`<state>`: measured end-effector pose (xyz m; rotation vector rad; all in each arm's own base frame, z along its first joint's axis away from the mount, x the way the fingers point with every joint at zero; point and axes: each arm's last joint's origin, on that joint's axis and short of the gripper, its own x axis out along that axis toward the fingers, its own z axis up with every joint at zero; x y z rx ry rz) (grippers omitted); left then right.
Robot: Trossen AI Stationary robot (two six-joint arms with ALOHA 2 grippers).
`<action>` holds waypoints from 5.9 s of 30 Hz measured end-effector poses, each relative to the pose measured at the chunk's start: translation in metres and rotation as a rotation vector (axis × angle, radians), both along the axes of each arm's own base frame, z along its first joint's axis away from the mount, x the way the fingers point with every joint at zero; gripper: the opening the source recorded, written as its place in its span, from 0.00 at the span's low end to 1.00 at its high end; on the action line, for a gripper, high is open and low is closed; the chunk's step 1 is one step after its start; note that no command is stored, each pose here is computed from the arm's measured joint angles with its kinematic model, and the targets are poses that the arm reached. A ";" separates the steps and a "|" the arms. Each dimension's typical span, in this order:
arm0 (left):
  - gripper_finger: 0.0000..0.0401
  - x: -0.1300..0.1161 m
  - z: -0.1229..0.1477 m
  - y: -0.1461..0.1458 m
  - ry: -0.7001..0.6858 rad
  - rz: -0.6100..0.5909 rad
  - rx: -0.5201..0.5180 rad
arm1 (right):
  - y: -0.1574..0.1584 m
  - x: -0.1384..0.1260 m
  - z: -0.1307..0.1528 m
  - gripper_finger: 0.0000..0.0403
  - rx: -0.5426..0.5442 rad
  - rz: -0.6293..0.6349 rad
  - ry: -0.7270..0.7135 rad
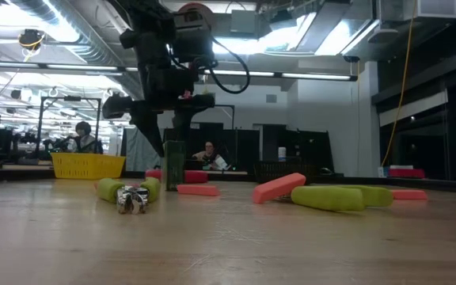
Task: Pick & Place School Supplies
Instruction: Put the yellow crayon box into the red bin
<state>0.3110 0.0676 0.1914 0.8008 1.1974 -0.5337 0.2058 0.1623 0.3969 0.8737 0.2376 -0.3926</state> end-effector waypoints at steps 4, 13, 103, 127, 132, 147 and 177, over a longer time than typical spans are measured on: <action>0.36 -0.001 0.000 0.000 0.009 0.032 -0.012 | 0.001 -0.002 0.000 0.38 -0.008 -0.007 -0.009; 0.30 0.005 0.001 -0.014 -0.029 0.090 -0.036 | 0.003 -0.003 0.000 0.38 0.005 -0.006 -0.012; 0.30 0.069 0.090 -0.149 -0.608 0.430 -0.550 | 0.013 0.045 -0.073 0.38 -0.442 0.734 0.624; 0.30 0.071 0.090 -0.134 -0.614 0.468 -0.537 | -0.019 0.067 -0.072 0.47 -0.392 0.592 0.616; 0.30 0.071 0.090 -0.133 -0.614 0.470 -0.536 | -0.025 0.070 -0.072 0.53 -0.383 0.571 0.620; 0.29 0.071 0.089 -0.135 -0.594 0.455 -0.555 | -0.022 0.059 -0.065 0.59 -0.283 0.516 0.605; 0.30 0.065 0.115 -0.134 -0.700 0.431 -0.634 | -0.028 0.080 -0.075 0.52 -0.338 0.464 0.592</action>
